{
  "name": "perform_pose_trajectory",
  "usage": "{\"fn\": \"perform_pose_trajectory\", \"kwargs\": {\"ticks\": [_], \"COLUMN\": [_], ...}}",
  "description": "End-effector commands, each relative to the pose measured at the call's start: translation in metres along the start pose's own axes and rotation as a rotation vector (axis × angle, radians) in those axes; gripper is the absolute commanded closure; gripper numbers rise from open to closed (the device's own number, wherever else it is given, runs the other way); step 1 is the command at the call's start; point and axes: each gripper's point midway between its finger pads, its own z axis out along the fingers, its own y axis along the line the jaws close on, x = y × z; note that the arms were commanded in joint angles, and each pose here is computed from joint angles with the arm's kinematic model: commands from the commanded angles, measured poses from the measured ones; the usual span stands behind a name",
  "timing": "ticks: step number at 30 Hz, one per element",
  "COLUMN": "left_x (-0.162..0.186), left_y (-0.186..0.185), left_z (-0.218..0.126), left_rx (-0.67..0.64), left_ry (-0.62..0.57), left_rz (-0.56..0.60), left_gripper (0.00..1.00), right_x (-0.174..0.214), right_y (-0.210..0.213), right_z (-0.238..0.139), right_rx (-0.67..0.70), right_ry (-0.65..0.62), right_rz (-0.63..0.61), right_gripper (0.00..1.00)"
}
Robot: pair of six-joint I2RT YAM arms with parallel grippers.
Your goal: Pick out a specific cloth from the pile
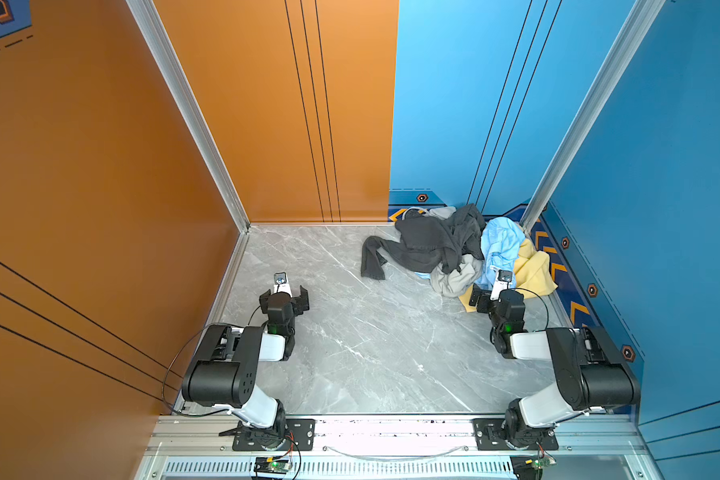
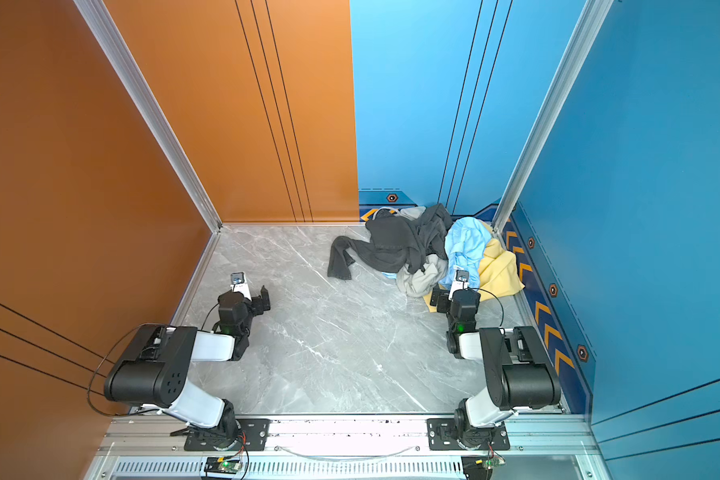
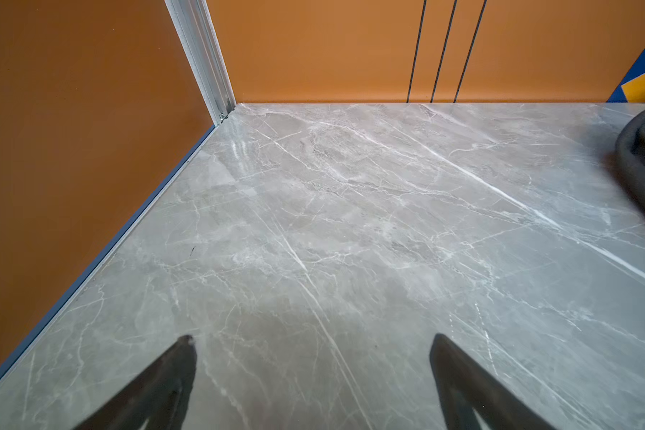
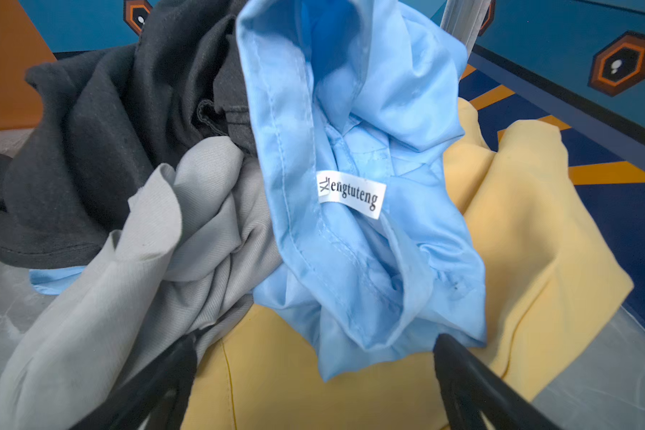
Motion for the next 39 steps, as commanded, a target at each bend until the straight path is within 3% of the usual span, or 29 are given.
{"fn": "perform_pose_trajectory", "kwargs": {"ticks": [1, 39], "left_x": [-0.0051, -0.0052], "left_y": [-0.0010, -0.0012], "left_z": [0.0005, 0.0019], "left_rx": [-0.007, 0.014], "left_ry": [-0.018, -0.015], "left_rz": [0.011, -0.001], "left_gripper": [0.02, 0.02], "right_x": [-0.0035, -0.0032], "right_y": [0.0022, 0.0025], "right_z": [0.0008, 0.0009], "right_rx": [-0.012, -0.014], "right_ry": [-0.012, -0.011], "right_rz": [-0.015, -0.015], "right_gripper": [0.00, 0.00]}}
